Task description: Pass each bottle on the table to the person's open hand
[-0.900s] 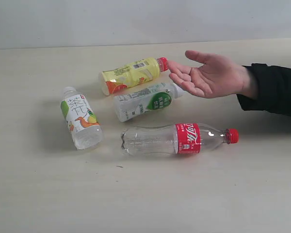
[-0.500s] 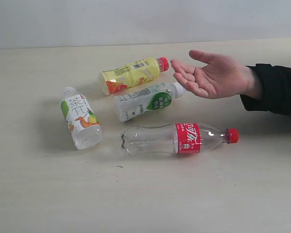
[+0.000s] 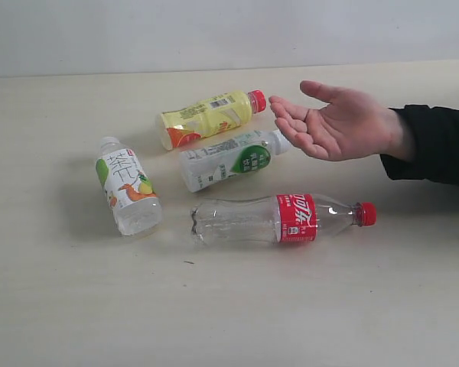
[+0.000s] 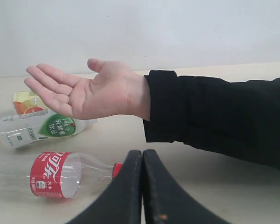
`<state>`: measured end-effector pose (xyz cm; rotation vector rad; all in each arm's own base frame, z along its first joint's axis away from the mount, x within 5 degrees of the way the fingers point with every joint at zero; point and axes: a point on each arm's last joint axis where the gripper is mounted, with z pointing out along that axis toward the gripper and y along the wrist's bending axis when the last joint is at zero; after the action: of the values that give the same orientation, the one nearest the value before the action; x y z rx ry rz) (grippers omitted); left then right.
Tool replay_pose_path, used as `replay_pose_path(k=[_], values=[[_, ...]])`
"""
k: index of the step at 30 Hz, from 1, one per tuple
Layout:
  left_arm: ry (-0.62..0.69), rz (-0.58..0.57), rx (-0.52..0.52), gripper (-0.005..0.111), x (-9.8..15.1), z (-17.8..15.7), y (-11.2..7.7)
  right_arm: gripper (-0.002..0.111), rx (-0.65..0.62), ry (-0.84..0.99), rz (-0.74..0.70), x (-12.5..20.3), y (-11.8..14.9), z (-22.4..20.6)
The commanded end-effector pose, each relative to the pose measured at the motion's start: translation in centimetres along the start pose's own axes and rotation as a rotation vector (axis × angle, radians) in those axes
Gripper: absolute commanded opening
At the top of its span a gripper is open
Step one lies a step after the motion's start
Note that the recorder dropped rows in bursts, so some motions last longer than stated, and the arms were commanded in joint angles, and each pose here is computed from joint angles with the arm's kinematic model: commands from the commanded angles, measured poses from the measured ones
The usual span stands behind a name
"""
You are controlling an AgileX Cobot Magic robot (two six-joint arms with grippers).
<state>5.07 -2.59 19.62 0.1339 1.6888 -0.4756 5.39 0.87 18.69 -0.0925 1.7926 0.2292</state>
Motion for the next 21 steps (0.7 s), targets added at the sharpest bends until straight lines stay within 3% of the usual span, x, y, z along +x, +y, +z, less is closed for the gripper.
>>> replay_pose_path(k=[1, 4, 8, 12, 18, 21], values=[[-0.116, -0.329, 0.020, 0.000, -1.0, -0.1, 0.0, 0.000, -0.006, -0.007, -0.009, 0.1, 0.0, 0.0], [-0.247, -0.453, -0.046, 0.000, -2.0, -0.3, 0.9, 0.000, -0.006, -0.007, -0.009, 0.1, 0.0, 0.0], [-0.589, -0.548, -0.261, 0.000, -4.1, -1.8, 3.5, 0.000, -0.006, -0.007, -0.009, 0.1, 0.0, 0.0], [-0.765, -0.612, -0.261, 0.000, -5.3, -2.8, 3.9, 0.000, -0.006, -0.007, -0.009, 0.1, 0.0, 0.0], [-0.803, -0.465, -0.197, 0.000, -11.7, -2.4, 1.8, 0.000, -0.006, -0.007, -0.009, 0.1, 0.0, 0.0], [-0.681, -0.334, -0.191, 0.000, -15.0, 0.3, 0.7, 0.000, -0.006, -0.007, -0.009, 0.1, 0.0, 0.0]])
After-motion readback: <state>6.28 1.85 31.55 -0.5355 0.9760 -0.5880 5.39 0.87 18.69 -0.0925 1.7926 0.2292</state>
